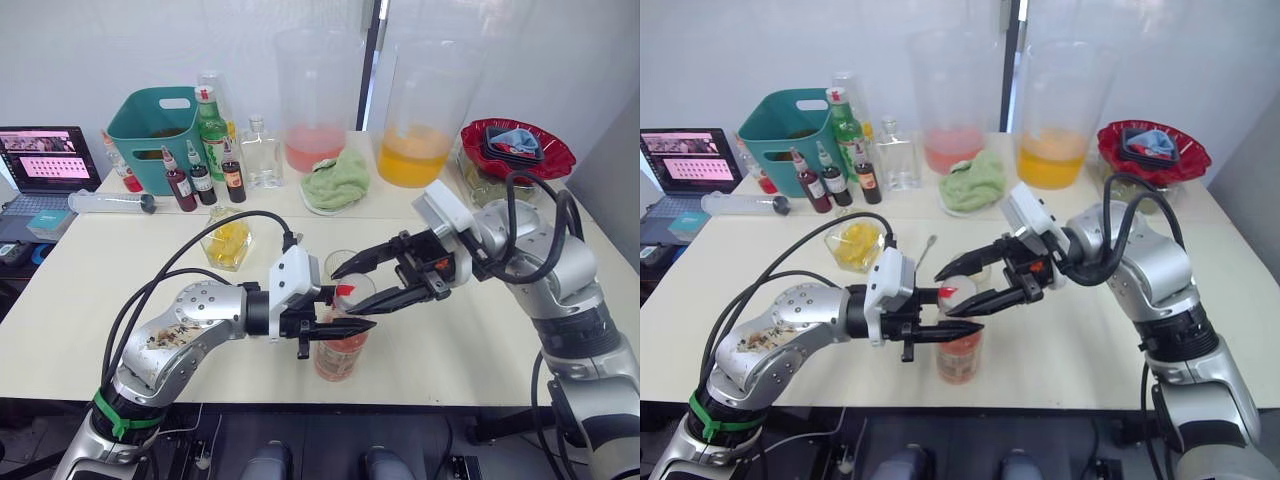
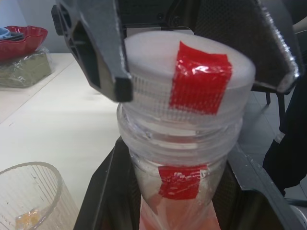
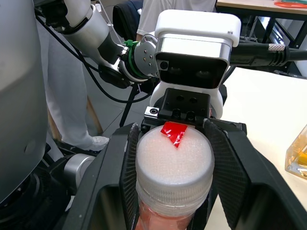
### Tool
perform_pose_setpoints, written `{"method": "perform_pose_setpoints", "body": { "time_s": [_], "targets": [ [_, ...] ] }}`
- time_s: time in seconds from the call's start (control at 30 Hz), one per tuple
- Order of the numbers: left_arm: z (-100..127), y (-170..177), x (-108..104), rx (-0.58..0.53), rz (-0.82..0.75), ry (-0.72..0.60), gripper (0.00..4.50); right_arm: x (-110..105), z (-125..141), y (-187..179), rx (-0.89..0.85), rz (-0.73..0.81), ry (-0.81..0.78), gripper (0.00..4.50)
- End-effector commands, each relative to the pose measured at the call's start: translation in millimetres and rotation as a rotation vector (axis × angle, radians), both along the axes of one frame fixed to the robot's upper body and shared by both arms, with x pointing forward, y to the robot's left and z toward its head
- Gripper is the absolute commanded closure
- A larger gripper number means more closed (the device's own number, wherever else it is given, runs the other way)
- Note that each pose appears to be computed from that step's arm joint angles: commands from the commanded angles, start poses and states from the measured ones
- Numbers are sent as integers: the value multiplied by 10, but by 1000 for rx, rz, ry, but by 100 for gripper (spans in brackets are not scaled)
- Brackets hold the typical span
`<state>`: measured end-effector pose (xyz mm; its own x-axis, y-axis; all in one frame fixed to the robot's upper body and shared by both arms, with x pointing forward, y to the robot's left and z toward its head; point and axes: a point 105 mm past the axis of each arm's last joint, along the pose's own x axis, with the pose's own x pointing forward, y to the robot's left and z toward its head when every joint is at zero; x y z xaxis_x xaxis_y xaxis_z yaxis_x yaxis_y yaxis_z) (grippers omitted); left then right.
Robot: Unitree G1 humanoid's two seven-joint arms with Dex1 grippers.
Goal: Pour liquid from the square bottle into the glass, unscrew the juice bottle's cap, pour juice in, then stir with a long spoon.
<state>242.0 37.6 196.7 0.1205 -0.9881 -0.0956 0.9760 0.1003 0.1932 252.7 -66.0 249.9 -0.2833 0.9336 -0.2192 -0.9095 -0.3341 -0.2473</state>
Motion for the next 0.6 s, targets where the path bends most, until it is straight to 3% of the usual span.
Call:
{"method": "perform_pose_setpoints", "body": {
  "time_s": [0.03, 0.13, 0.27, 0.6],
  "targets": [
    [-120, 23, -15, 29, -6, 58, 307, 4, -35, -75, -34, -25, 5, 284],
    [-118, 18, -17, 29, -7, 57, 307, -1, -34, -82, -36, -27, 21, 140],
    [-119, 16, -23, 28, -5, 57, 307, 4, 9, -80, -12, -32, -17, 9],
    [-125, 30, -14, 22, 5, 66, 307, -65, 122, -126, 31, -90, -2, 2]
  ]
}}
